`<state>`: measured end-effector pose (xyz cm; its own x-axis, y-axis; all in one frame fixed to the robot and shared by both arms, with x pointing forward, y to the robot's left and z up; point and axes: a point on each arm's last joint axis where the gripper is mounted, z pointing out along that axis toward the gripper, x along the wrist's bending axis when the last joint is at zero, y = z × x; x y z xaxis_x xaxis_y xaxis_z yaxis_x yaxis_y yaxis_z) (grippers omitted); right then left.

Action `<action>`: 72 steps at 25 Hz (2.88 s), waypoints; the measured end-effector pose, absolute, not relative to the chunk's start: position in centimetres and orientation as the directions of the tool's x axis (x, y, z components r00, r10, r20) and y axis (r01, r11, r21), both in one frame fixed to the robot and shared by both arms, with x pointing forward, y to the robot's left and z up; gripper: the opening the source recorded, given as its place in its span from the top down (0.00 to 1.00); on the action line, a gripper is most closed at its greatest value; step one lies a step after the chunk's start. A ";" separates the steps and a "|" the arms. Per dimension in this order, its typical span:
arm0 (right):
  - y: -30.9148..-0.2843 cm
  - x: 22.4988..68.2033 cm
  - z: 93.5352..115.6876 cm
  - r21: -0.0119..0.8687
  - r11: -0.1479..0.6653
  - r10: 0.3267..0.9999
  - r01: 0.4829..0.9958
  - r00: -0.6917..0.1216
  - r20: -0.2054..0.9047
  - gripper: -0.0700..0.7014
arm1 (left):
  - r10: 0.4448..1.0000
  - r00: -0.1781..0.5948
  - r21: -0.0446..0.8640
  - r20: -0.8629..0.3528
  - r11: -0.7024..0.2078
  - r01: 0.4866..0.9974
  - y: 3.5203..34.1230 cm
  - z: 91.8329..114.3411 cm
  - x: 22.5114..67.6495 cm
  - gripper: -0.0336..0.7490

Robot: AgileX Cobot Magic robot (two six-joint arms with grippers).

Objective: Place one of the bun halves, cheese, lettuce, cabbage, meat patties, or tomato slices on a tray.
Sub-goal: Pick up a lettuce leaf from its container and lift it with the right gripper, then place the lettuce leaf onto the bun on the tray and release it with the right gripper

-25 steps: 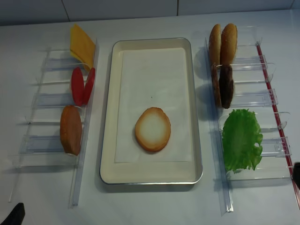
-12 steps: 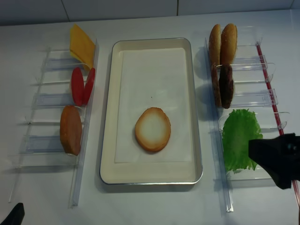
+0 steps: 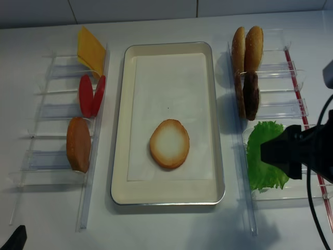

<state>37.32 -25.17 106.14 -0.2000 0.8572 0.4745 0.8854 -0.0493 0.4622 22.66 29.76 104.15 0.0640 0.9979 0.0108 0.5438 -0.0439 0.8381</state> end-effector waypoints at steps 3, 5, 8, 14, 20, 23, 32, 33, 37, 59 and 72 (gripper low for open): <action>-25.0 38.4 105.6 0.455 -0.033 0.849 0.890 -0.216 0.483 0.01 | 0.998 0.064 0.838 0.011 -0.044 0.544 29.8 104.1 22.7 0.38; -25.0 39.0 105.2 0.446 -0.029 0.848 0.895 -0.214 0.485 0.01 | 0.998 0.064 0.838 0.011 -0.044 0.544 29.8 104.1 22.7 0.38; -24.9 39.9 104.6 0.423 -0.029 0.843 0.906 -0.204 0.497 0.01 | 0.998 0.064 0.838 0.011 -0.044 0.544 29.8 104.1 22.7 0.38; -24.7 41.4 103.3 0.379 -0.017 0.827 0.925 -0.200 0.526 0.01 | 0.998 0.064 0.838 0.011 -0.044 0.544 29.8 104.1 22.7 0.38; -24.7 42.4 102.2 0.339 -0.026 0.828 0.940 -0.170 0.534 0.01 | 0.998 0.064 0.838 0.011 -0.044 0.544 29.8 104.1 22.7 0.38; -24.7 42.8 101.8 0.330 -0.034 0.832 0.943 -0.156 0.532 0.05 | 0.998 0.064 0.838 0.011 -0.044 0.544 29.8 104.1 22.7 0.38; -24.7 43.1 101.6 0.321 -0.044 0.831 0.946 -0.143 0.537 0.55 | 0.998 0.064 0.838 0.011 -0.044 0.544 29.8 104.1 22.7 0.38; -24.7 43.1 101.6 0.321 -0.048 0.829 0.946 -0.142 0.541 0.62 | 0.998 0.064 0.838 0.011 -0.044 0.544 29.8 104.1 22.7 0.38; -24.7 43.1 101.6 0.322 -0.054 0.827 0.945 -0.139 0.545 0.84 | 0.998 0.064 0.838 0.011 -0.044 0.544 29.8 104.1 22.7 0.38; -24.0 40.0 111.2 0.519 -0.007 0.772 0.855 -0.326 0.546 0.85 | 0.998 0.063 0.838 0.009 -0.042 0.544 29.8 104.1 22.7 0.38; -23.9 40.1 117.3 0.635 -0.024 0.761 0.773 -0.398 0.513 0.85 | 0.998 0.063 0.838 0.009 -0.042 0.544 29.8 104.1 22.7 0.38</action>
